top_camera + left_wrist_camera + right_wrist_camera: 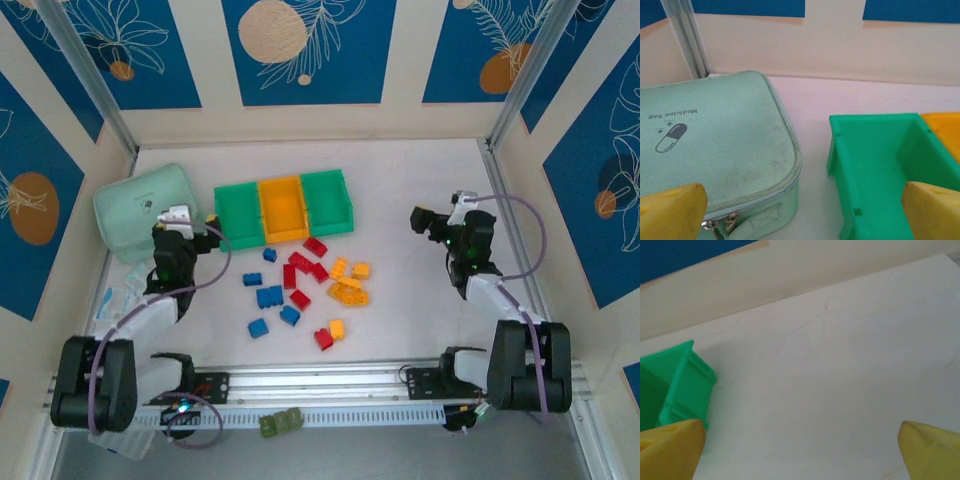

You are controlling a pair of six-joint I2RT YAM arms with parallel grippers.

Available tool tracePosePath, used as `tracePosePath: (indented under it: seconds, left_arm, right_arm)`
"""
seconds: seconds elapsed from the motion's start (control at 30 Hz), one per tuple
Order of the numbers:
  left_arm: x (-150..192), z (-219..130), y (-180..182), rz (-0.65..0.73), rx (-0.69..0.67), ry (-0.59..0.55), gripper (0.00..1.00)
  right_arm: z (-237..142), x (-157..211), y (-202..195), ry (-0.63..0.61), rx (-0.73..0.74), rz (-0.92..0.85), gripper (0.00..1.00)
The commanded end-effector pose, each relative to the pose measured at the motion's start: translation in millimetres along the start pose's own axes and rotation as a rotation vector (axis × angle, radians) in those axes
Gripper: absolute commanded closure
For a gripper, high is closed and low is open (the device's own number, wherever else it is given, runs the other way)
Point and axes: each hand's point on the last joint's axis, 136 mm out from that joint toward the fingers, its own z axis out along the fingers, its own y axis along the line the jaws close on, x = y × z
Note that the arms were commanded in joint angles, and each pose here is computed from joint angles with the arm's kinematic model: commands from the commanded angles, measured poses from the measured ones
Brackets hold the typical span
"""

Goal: Sort the legos into containers by color
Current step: Pick up the lego from the center of the table.

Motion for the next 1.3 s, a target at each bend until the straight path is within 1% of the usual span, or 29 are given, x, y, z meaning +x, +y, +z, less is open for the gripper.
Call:
tracePosePath:
  seconds: [0.0,0.03,0.1,0.2,0.3,0.4,0.47,0.57,0.73,0.87,1.0,1.13,1.27]
  left_arm:
    - [10.0,-7.2,5.3,-0.115,-0.023,0.1,0.01]
    - [9.2,-9.1,5.7,-0.14,-0.025,0.1,0.01]
    - [11.4,-12.7,9.5,-0.215,-0.046,0.102,0.01]
    - [9.7,-17.1,0.3,-0.268,0.003,0.139,0.01]
    - [13.3,-21.3,-8.7,-0.292,0.037,0.224,0.01]
    - [22.4,-29.0,-15.5,-0.316,0.055,0.332,0.01]
    - [30.4,-37.8,-20.0,-0.326,0.064,0.426,0.01]
    - [40.9,-54.3,-26.1,-0.342,0.082,0.534,0.01]
    - [58.4,-81.6,-37.5,-0.365,0.127,0.673,0.01]
    - [67.5,-102.4,-47.5,-0.365,0.162,0.754,0.01]
    - [72.2,-119.7,-55.3,-0.325,0.173,0.816,0.01]
    - [78.4,-133.5,-69.7,-0.272,0.205,0.876,0.04]
    - [86.6,-141.5,-85.0,-0.19,0.223,0.927,0.06]
  right_arm:
    - [-11.9,10.8,-15.0,0.144,0.124,0.252,0.01]
    - [-12.7,13.6,-17.9,0.167,0.136,0.284,0.01]
    - [-12.7,17.7,-15.5,0.192,0.093,0.319,0.01]
    - [-14.7,24.9,-15.3,0.211,0.079,0.336,0.01]
    - [-17.0,30.8,-10.7,0.229,0.081,0.322,0.01]
    - [-16.7,38.4,6.8,0.281,0.042,0.282,0.01]
    - [-17.4,43.4,20.1,0.315,0.031,0.235,0.01]
    - [-19.1,51.8,42.0,0.363,-0.011,0.181,0.01]
    - [-23.6,68.9,77.1,0.444,-0.084,0.113,0.01]
    - [-28.9,87.2,107.8,0.508,-0.146,0.037,0.01]
    - [-33.3,107.7,135.5,0.585,-0.199,-0.027,0.01]
    - [-38.9,130.5,160.3,0.655,-0.232,-0.084,0.01]
    - [-47.0,149.4,187.7,0.692,-0.272,-0.133,0.01]
